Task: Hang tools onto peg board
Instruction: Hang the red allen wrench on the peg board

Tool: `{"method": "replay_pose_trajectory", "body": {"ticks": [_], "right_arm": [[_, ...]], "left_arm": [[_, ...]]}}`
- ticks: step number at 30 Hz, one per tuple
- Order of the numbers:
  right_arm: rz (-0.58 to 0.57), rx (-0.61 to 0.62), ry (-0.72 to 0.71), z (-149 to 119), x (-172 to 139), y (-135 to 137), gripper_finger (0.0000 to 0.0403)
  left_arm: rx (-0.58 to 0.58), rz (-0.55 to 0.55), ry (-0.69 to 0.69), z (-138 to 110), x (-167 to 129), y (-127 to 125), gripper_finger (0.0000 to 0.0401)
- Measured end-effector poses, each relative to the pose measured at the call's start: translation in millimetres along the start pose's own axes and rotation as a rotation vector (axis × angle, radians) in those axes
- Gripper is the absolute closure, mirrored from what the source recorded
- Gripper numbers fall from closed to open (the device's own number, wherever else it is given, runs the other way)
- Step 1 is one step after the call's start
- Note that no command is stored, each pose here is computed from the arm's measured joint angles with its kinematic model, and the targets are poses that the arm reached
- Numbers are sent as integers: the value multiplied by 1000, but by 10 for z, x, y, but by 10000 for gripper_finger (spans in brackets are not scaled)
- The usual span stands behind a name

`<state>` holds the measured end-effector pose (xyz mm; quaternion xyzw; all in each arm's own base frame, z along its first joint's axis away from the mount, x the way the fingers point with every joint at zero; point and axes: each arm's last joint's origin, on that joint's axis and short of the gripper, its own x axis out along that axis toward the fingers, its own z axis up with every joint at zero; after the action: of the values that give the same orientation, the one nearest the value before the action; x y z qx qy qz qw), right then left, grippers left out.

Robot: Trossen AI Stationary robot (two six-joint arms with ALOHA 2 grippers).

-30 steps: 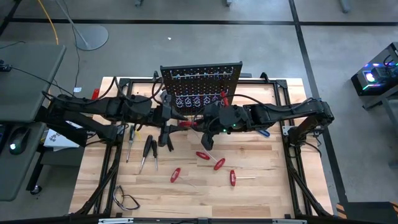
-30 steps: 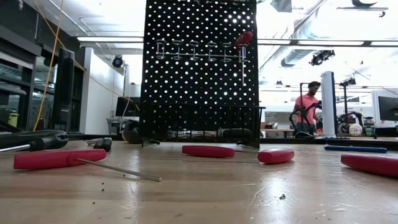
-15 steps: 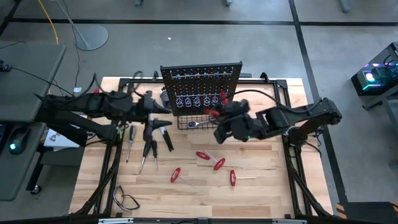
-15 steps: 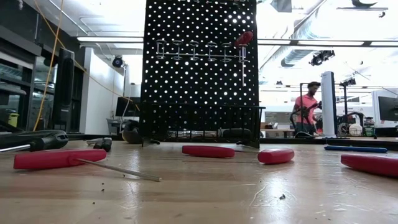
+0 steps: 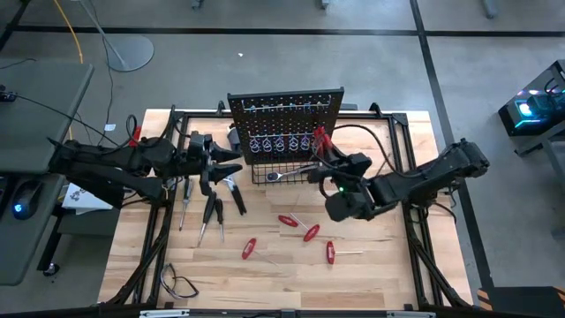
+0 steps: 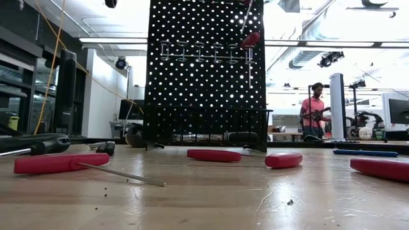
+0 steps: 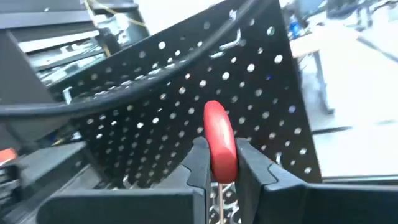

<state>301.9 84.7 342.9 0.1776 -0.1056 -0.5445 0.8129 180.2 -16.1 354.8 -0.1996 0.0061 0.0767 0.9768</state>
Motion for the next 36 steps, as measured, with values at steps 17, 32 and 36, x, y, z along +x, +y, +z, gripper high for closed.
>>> {"method": "replay_pose_trajectory", "body": {"ticks": [17,32,36], "right_arm": [[26,-251,38,210,584,183,375],[13,-325,62,-136,638,248,375],[-13,-373,54,-157,639,229,375]], "left_arm": [[76,60,-31,18,-2,14,201],[164,63,-23,12,-2,16,201],[165,63,-18,8,-2,18,201]]}}
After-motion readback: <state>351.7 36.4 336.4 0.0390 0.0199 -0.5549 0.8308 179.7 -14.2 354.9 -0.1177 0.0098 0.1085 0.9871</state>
